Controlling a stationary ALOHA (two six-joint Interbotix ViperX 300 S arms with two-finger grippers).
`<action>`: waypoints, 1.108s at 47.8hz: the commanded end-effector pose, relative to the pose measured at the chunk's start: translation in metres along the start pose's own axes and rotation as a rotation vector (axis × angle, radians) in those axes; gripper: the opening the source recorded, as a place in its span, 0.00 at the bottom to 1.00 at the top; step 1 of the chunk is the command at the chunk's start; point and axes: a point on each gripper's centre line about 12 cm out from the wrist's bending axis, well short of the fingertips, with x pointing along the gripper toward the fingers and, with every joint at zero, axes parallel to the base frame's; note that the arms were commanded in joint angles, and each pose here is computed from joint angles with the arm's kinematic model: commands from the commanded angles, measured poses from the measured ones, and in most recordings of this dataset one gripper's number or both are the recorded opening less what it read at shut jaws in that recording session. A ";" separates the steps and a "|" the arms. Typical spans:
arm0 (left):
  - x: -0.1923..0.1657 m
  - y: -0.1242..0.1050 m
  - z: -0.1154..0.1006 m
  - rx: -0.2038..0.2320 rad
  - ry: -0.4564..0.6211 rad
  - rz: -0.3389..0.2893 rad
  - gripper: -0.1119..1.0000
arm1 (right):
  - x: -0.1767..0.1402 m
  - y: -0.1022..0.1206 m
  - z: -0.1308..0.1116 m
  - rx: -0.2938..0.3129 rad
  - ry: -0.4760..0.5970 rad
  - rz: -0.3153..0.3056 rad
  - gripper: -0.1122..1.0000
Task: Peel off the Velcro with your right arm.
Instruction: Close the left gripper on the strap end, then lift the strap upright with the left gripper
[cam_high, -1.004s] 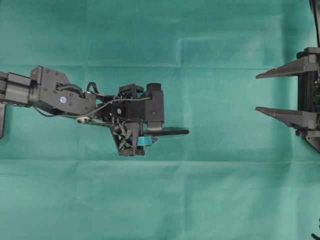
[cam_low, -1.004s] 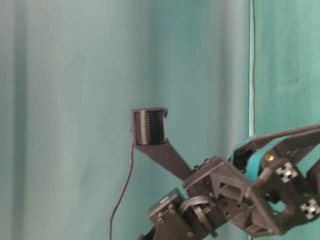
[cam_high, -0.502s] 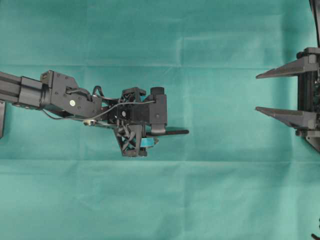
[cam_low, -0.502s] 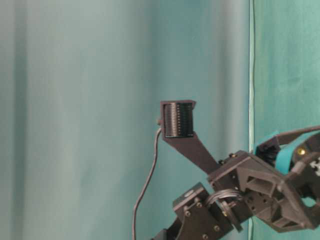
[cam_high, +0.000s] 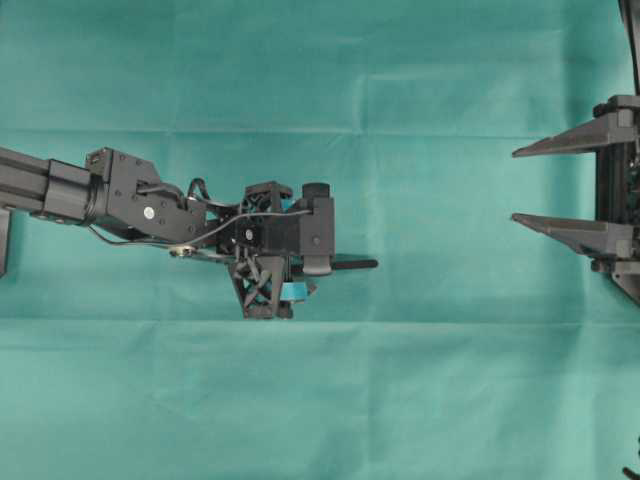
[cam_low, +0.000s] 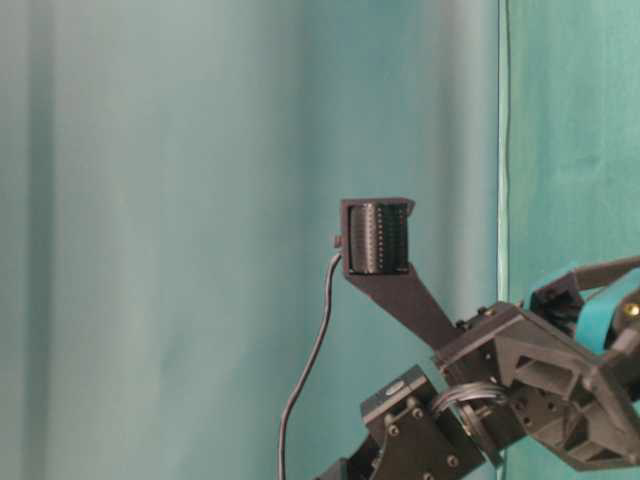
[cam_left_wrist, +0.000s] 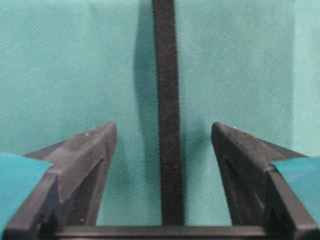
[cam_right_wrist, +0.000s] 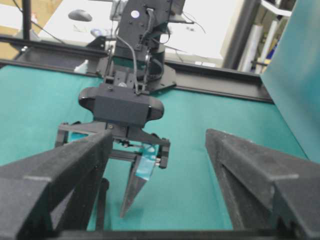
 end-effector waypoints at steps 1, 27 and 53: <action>-0.004 -0.005 0.014 0.007 -0.041 -0.009 0.69 | 0.002 0.000 0.004 -0.002 -0.014 -0.002 0.53; -0.005 -0.005 0.012 0.008 -0.016 -0.009 0.21 | 0.001 0.000 0.002 -0.002 -0.025 -0.002 0.53; -0.054 -0.013 0.049 0.015 -0.154 -0.027 0.21 | 0.001 0.001 0.003 -0.033 -0.043 0.011 0.53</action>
